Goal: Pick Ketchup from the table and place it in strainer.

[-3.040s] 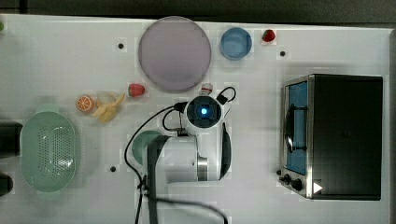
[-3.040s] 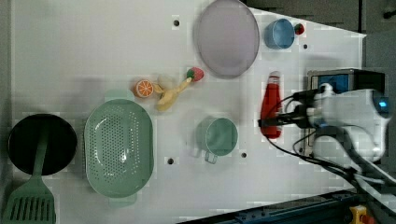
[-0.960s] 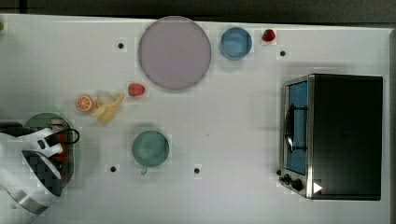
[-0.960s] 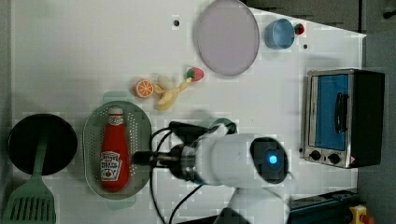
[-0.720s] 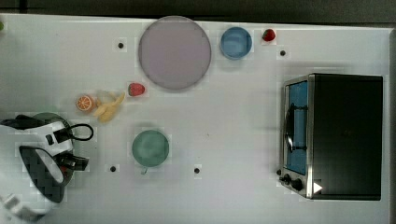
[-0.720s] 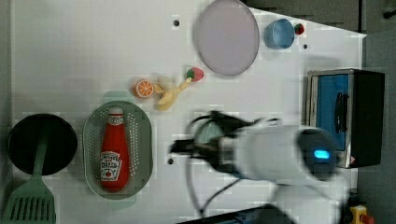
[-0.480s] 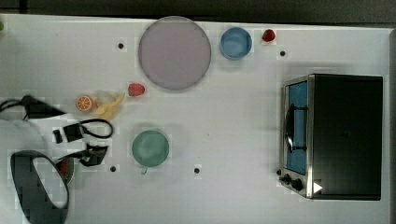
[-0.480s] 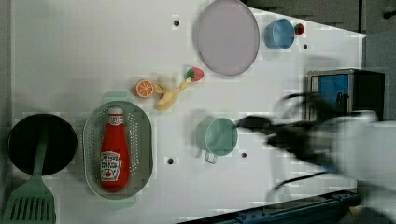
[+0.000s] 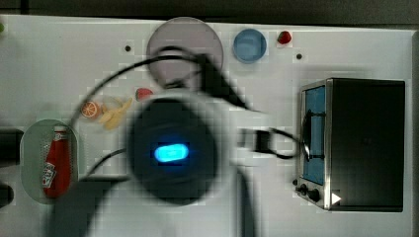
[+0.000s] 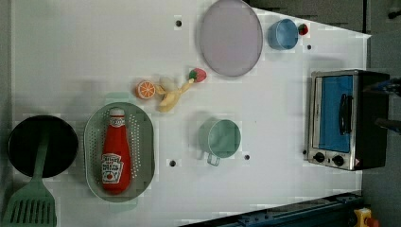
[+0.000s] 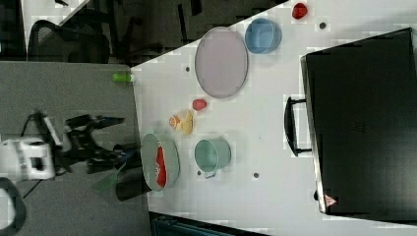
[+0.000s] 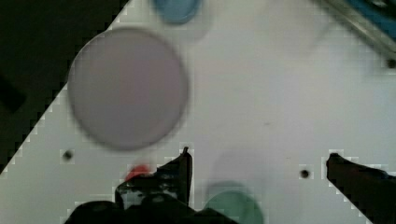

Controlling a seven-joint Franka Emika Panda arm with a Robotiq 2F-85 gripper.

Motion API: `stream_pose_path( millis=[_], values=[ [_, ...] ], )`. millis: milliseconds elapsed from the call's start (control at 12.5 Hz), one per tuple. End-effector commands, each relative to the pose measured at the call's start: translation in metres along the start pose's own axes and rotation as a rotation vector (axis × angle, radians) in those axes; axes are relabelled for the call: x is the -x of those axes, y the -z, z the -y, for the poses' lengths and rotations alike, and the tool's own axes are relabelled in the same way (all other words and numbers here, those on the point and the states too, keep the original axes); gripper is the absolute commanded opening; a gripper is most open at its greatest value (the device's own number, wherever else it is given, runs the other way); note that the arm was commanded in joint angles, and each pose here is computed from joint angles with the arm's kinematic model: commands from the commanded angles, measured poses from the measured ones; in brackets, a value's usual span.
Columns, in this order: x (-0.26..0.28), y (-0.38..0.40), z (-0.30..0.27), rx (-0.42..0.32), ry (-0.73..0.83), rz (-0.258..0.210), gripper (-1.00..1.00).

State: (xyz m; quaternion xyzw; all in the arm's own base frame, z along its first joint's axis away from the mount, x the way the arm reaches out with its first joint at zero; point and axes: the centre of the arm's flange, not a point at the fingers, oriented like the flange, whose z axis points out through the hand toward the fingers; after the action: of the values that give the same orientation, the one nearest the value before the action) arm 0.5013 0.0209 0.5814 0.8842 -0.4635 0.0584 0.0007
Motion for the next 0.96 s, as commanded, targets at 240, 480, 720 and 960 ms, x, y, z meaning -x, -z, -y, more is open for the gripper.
stream_pose_path(
  millis=[240,480,720,960],
  values=[
    [-0.0065,-0.0114,-0.0283,0.088,0.005,0.079,1.00],
    [-0.0063,-0.0101,-0.0293,0.085,0.004,0.077,1.00],
    [-0.0067,-0.0123,-0.0297,0.088,0.003,0.079,1.00],
    [-0.0066,-0.0125,-0.0298,0.088,0.003,0.079,1.00]
  ],
)
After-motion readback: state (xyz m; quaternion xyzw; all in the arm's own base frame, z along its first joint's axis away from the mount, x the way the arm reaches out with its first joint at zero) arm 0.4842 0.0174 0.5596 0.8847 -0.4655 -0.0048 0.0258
